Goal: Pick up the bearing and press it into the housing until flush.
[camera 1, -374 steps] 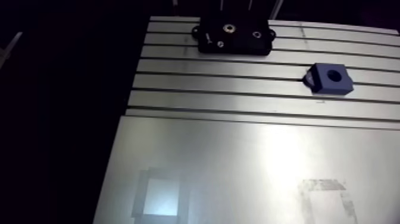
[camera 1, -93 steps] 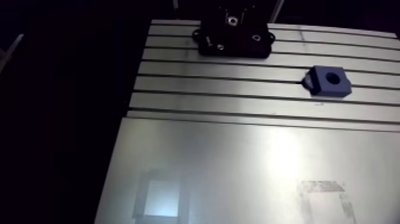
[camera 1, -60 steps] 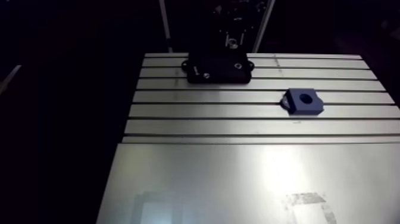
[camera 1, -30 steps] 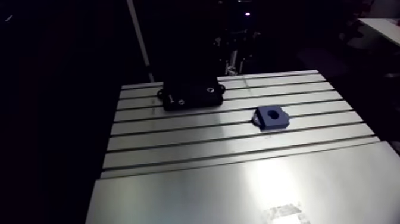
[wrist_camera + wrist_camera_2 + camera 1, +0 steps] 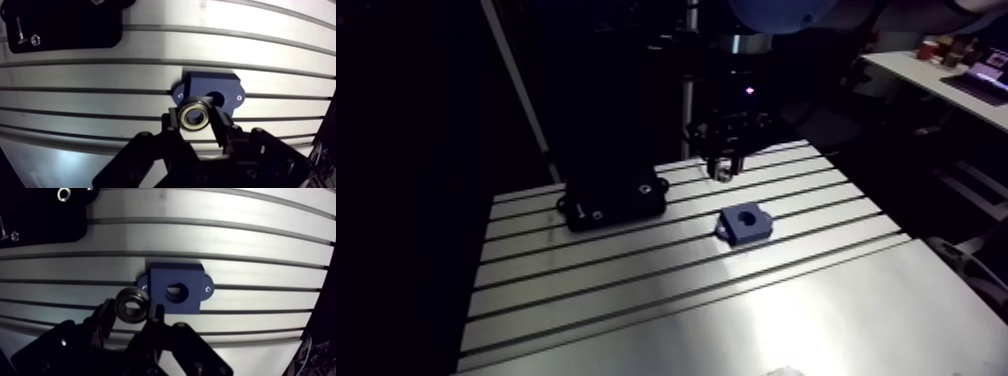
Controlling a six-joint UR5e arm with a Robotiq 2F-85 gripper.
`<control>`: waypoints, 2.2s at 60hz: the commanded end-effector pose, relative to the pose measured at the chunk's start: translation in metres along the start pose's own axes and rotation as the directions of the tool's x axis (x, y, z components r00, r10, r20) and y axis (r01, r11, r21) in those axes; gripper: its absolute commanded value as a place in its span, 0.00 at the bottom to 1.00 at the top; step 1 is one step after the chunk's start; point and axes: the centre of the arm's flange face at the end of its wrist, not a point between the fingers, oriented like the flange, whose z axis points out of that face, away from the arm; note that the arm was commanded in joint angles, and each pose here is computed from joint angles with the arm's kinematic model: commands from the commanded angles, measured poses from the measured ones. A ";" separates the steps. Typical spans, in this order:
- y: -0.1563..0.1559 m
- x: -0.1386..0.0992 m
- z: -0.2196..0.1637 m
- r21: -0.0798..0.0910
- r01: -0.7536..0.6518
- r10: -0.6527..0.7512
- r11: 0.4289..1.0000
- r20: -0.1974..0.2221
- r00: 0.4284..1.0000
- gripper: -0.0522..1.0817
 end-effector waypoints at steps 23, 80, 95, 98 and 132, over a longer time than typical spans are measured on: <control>0.030 -0.023 0.029 0.005 -0.032 0.032 0.999 -0.002 0.999 0.66; 0.054 -0.031 0.087 0.009 -0.080 0.080 0.997 -0.014 0.997 0.66; 0.054 -0.029 0.089 0.009 -0.079 0.079 0.997 -0.011 0.997 0.66; 0.053 -0.029 0.089 0.009 -0.077 0.077 0.997 -0.011 0.997 0.66; 0.052 -0.028 0.086 0.008 -0.074 0.074 0.997 -0.016 0.997 0.66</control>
